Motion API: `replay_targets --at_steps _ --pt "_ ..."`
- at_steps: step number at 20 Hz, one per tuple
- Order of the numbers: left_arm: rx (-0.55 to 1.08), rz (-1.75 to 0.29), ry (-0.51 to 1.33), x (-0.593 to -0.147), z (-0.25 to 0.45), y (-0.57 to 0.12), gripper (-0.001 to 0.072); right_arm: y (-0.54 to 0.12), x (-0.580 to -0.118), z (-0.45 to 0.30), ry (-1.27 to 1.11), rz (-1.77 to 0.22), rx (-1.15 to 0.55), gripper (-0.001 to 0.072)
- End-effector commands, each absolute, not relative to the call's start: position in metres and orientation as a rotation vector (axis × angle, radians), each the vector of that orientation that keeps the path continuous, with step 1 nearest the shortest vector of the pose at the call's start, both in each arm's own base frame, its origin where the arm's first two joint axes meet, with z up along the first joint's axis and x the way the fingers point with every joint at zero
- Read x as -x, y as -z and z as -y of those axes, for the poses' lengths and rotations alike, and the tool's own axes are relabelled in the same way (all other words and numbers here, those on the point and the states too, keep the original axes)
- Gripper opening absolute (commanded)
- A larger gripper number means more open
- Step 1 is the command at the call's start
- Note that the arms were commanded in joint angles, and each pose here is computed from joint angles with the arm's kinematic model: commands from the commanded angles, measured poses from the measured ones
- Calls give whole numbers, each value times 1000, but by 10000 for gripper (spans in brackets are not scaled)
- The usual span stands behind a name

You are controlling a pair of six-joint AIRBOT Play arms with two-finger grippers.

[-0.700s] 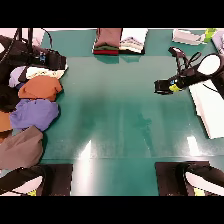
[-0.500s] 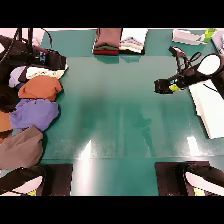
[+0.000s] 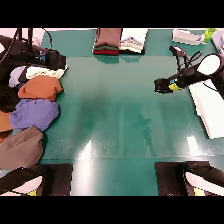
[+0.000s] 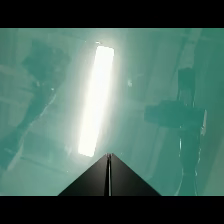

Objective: Fold the shirts.

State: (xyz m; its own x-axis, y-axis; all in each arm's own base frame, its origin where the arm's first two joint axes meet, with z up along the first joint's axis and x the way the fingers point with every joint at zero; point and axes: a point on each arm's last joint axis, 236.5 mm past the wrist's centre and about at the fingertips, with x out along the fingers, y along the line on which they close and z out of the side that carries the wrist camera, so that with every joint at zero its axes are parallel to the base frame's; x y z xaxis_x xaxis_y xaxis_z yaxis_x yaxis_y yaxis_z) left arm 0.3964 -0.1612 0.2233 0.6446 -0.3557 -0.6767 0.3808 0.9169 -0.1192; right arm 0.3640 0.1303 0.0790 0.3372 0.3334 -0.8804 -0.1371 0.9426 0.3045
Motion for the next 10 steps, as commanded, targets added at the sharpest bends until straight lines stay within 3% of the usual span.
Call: replay_targets --at_steps 1,2,3,6,10 --pt "-112 -603 372 -425 147 -248 98 -79 -365 -131 -309 -1187 -189 17" --pt "-114 -555 301 -440 128 -255 412 -79 -365 -131 -309 -1187 -189 17" --pt "-82 -529 226 -457 107 -256 613 -79 -365 -131 -309 -1187 -189 17" --pt "-55 -630 87 -497 46 -203 611 -79 -364 -131 -309 -1188 -190 17" --pt "-10 -839 -34 -539 -19 -84 612 -80 -364 -132 -313 -1187 -195 17"
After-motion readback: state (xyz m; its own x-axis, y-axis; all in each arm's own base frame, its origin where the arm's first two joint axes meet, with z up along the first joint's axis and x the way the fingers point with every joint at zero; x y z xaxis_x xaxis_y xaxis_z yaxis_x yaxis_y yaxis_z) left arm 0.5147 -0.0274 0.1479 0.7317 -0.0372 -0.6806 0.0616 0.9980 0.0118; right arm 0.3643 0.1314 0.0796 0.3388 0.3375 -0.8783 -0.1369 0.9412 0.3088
